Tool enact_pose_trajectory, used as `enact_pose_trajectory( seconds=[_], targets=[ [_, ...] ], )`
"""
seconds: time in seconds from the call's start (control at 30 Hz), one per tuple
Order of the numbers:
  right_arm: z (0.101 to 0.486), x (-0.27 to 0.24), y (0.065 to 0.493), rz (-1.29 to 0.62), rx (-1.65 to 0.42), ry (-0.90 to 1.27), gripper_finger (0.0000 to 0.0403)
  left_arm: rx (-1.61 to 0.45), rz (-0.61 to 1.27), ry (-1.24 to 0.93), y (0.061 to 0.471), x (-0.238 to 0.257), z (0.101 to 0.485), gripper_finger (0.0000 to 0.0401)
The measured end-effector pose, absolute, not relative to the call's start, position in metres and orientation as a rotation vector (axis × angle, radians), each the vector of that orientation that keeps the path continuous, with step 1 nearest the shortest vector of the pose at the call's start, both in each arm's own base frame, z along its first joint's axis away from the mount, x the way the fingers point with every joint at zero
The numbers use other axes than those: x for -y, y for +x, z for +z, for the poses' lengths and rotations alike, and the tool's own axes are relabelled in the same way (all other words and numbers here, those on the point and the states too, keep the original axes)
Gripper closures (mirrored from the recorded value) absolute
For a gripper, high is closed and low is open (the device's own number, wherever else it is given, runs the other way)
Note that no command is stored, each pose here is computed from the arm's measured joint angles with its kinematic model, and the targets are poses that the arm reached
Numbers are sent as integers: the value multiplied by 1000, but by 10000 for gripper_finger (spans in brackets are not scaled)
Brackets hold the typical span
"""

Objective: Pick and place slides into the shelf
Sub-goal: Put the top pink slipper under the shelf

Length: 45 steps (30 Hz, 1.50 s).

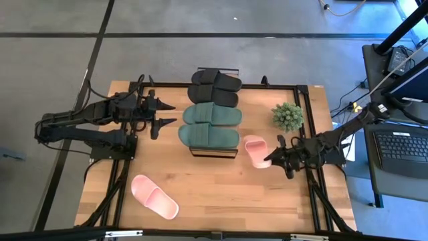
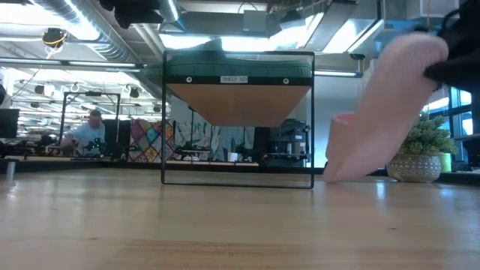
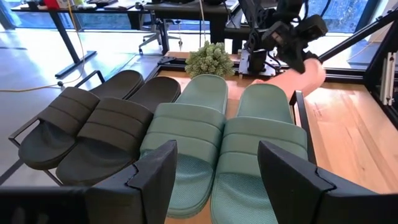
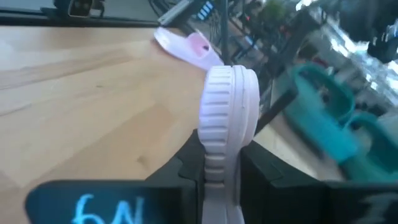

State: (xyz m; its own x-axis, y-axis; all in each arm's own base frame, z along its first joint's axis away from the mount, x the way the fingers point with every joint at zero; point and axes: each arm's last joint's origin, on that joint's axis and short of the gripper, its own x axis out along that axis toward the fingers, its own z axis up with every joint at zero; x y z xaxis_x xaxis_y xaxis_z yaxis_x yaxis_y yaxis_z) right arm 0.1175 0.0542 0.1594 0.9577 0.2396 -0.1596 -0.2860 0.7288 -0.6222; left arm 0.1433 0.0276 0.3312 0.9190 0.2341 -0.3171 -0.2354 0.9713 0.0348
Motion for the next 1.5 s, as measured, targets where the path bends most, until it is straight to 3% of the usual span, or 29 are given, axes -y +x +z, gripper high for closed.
enact_pose_trajectory(
  seconds=[0.33,0.53,0.83,1.0,1.5],
  targets=[
    [145,-50,116,271,-168,-528,338,-330,242,-8,143,-27,331,186],
    [146,-48,117,210,-162,-509,294,-376,241,-13,142,-27,327,186],
    [146,-44,118,153,-183,-482,310,-378,241,-13,142,-27,326,186],
    [145,-44,118,155,-190,-461,340,-378,241,-13,142,-27,326,186],
    [158,-45,121,214,-24,-603,340,-398,241,-13,141,-27,325,186]
  ],
)
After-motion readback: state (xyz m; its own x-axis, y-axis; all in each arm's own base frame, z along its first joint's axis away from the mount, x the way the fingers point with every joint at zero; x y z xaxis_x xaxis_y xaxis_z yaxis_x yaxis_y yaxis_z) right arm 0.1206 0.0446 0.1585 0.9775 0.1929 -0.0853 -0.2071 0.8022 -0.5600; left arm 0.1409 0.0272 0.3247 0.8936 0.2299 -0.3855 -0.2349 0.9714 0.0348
